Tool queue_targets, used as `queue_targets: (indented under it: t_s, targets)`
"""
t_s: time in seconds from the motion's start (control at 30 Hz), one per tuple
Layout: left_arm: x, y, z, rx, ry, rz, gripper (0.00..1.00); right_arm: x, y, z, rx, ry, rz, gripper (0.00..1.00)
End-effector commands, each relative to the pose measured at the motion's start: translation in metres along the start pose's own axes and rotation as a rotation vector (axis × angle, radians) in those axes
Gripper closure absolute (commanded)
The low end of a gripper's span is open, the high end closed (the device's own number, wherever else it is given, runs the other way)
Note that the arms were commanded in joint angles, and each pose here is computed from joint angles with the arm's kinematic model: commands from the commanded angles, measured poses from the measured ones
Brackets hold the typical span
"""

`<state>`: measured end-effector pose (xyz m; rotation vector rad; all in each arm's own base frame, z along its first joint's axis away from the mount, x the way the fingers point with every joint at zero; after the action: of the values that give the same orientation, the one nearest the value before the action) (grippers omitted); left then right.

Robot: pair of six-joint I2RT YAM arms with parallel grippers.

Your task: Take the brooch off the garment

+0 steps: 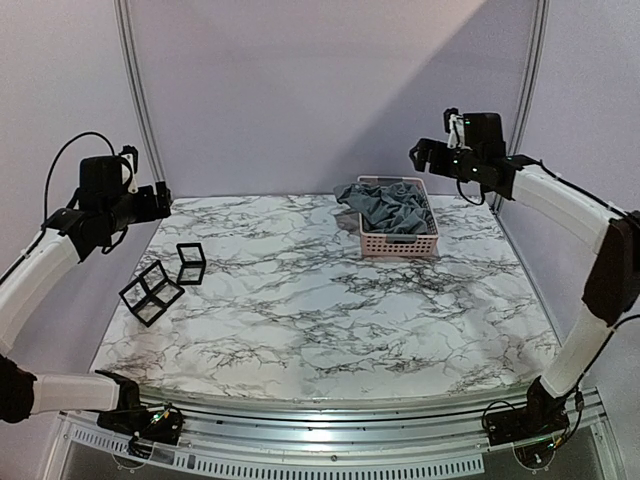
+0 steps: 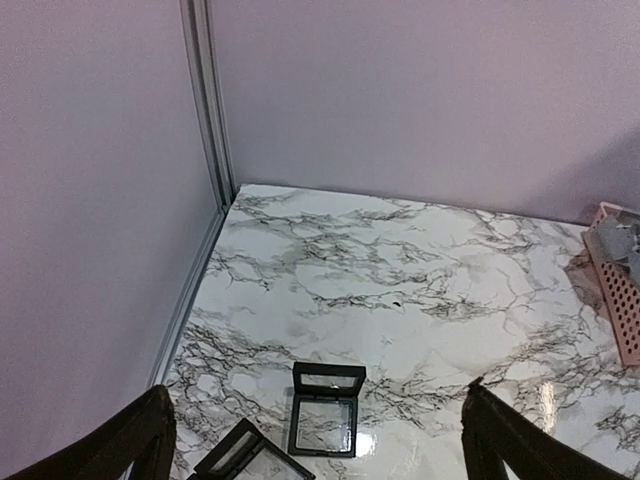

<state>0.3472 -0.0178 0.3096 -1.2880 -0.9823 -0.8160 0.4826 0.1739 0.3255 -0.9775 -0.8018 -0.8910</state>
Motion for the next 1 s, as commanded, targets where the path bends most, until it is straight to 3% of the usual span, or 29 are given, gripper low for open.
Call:
queue_targets:
  t_s: [0.0, 0.37, 0.8, 0.87, 0.97]
  targets:
    - [-0.002, -0.004, -0.002, -0.021, 0.018, -0.007, 0.00, -0.044, 0.048, -0.019, -0.115, 0.032, 0.181, 0.01]
    - [-0.006, -0.001, -0.005, -0.031, 0.021, 0.008, 0.00, -0.125, 0.133, -0.050, -0.223, 0.021, 0.398, 0.01]
    - [-0.008, 0.002, -0.008, -0.044, 0.021, 0.022, 0.00, -0.193, 0.174, -0.064, -0.194, 0.054, 0.510, 0.02]
    - [-0.006, 0.000, -0.008, -0.048, 0.019, 0.015, 0.00, -0.196, 0.179, -0.066, -0.195, 0.070, 0.498, 0.09]
    - [-0.005, -0.003, -0.007, -0.046, 0.019, 0.005, 0.00, -0.187, 0.185, -0.052, -0.113, 0.101, 0.463, 0.31]
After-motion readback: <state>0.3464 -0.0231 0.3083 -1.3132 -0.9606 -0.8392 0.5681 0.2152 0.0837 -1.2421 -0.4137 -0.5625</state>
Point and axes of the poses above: each gripper's point midway between its finger pads, its own y axis out along the fingers, its own z axis along the line the jaws close on, x = y × z, the point moved 2 cm from there along -y, back along the fingers, and after that the axes turned 3 degrees about y, right-handed, at the moved point
